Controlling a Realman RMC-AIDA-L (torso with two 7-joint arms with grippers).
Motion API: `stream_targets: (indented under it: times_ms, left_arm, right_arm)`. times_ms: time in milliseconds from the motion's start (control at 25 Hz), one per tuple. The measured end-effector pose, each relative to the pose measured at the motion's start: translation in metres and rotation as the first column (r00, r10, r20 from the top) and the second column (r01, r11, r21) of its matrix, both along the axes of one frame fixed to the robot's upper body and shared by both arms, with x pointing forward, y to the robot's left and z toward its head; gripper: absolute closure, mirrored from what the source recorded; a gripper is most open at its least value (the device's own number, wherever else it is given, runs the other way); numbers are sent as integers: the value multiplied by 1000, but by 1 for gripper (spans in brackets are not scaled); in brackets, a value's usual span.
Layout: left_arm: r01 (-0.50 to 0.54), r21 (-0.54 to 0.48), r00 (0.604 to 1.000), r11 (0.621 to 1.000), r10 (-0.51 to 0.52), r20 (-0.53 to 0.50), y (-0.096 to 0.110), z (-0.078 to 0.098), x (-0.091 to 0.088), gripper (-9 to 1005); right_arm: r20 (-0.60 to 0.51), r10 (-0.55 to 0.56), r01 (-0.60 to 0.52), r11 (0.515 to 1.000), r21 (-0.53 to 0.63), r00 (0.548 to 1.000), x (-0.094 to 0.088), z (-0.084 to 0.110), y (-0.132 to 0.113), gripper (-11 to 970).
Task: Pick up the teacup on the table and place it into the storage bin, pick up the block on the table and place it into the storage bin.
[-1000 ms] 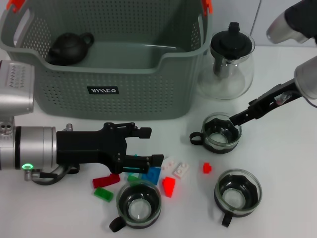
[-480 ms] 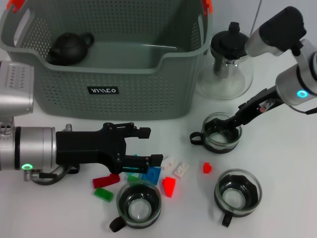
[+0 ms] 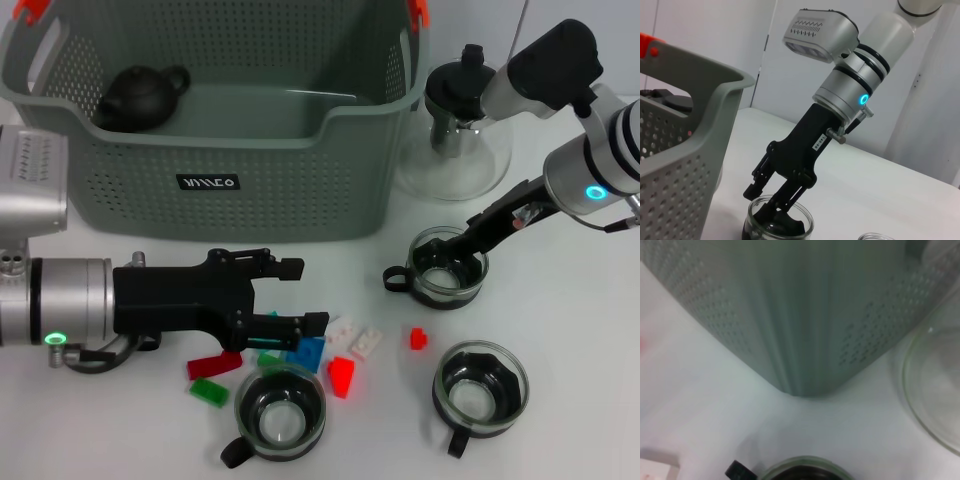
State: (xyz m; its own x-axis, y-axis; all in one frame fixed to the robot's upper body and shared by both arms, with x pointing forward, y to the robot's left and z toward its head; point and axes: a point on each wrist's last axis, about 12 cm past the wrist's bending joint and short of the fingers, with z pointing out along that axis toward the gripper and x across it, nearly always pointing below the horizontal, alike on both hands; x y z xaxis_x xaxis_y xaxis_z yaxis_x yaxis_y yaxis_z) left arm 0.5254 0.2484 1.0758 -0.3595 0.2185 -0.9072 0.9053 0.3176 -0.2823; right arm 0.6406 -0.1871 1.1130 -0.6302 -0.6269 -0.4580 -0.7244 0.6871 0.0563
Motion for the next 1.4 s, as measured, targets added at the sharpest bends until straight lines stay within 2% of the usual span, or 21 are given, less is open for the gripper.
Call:
stream_targets:
  times_ms: [120,680,920,1040,1080,1120,1200,1400]
  left_arm:
    - [0,-1,1000,1000,0,1,0,0,0,169]
    - [-1,-2,1000,1000,1,3,1,0,0,168]
    - [2,-5,1000,1000,-2,1,2,1,-1,168]
    - [-1,-6,1000,1000,1,-5,4,0,-2,168]
    - [-2,-6,1000,1000,2,-8,5,0,-2,168]
    - [-3,-7,1000,1000,3,-10,5,0,-3,168]
    - [-6,-8,1000,1000,6,-13,6,-1,-4,168]
    - [-22,-5,1000,1000,22,-16,9,-3,-6,169]
  right_arm:
    - [2,21,-21,1000,-8,1000,-1,0,2,359]
    - [-13,27,-26,999,38,1000,-4,1,2,804]
    - [-35,48,-46,998,45,998,-9,7,-3,899]
    - [-62,80,-75,995,66,995,-19,19,-11,899]
    - [-73,96,-90,993,81,993,-24,24,-13,900]
    - [-79,126,-116,986,122,989,-32,39,-17,900]
    - [-80,140,-128,981,144,987,-36,46,-19,900]
    - [-4,203,-195,946,257,979,-49,91,-23,901]
